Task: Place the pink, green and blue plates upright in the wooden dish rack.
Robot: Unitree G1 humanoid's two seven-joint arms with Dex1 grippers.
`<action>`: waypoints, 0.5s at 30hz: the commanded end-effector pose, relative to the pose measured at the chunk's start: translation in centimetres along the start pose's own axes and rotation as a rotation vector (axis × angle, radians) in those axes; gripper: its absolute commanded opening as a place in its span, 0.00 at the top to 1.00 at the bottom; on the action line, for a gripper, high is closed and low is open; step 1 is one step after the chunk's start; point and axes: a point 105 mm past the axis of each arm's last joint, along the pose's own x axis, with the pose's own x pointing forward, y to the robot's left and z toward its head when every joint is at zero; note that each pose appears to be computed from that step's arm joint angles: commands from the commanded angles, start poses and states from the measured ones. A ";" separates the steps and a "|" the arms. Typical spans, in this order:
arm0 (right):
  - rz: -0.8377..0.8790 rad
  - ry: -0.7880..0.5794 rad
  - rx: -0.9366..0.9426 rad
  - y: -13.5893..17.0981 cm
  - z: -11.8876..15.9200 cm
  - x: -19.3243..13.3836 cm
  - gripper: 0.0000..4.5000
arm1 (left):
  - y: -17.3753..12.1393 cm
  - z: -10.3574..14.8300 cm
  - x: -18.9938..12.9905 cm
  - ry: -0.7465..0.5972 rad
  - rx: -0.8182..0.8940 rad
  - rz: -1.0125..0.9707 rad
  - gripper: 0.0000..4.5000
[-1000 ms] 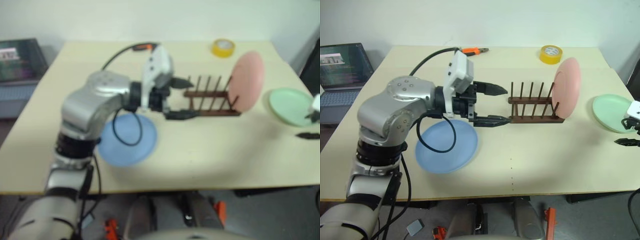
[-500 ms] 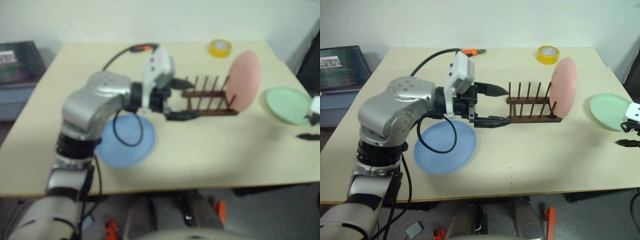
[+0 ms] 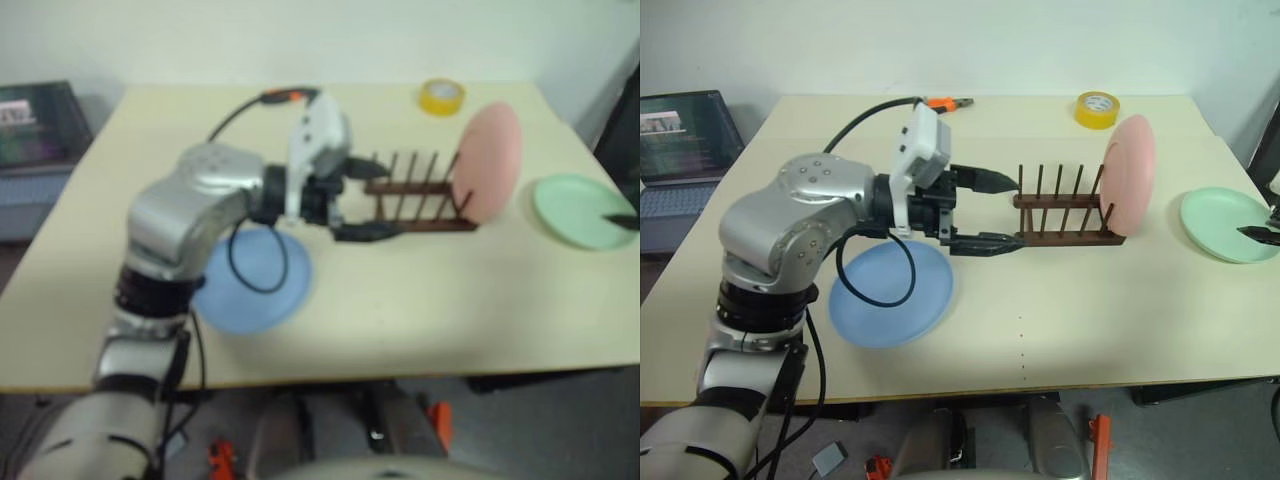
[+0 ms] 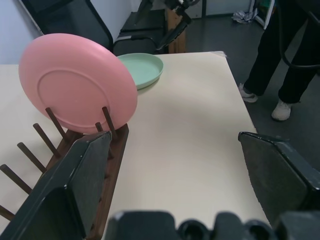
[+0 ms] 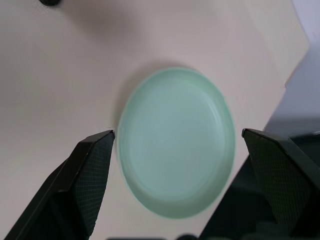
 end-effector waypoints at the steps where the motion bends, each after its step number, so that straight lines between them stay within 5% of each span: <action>1: -0.077 0.049 0.047 -1.8 -0.6 -1.0 0.01 | -0.2 1.0 0.1 -0.023 0.045 -0.016 0.00; 9: -0.104 0.101 0.101 -3.0 -1.1 -0.3 0.01 | -0.4 1.0 0.3 -0.029 0.049 -0.024 0.00; 15: 0.061 0.050 0.151 -1.3 -0.5 0.1 0.01 | -0.5 0.9 0.1 -0.025 0.043 -0.013 0.00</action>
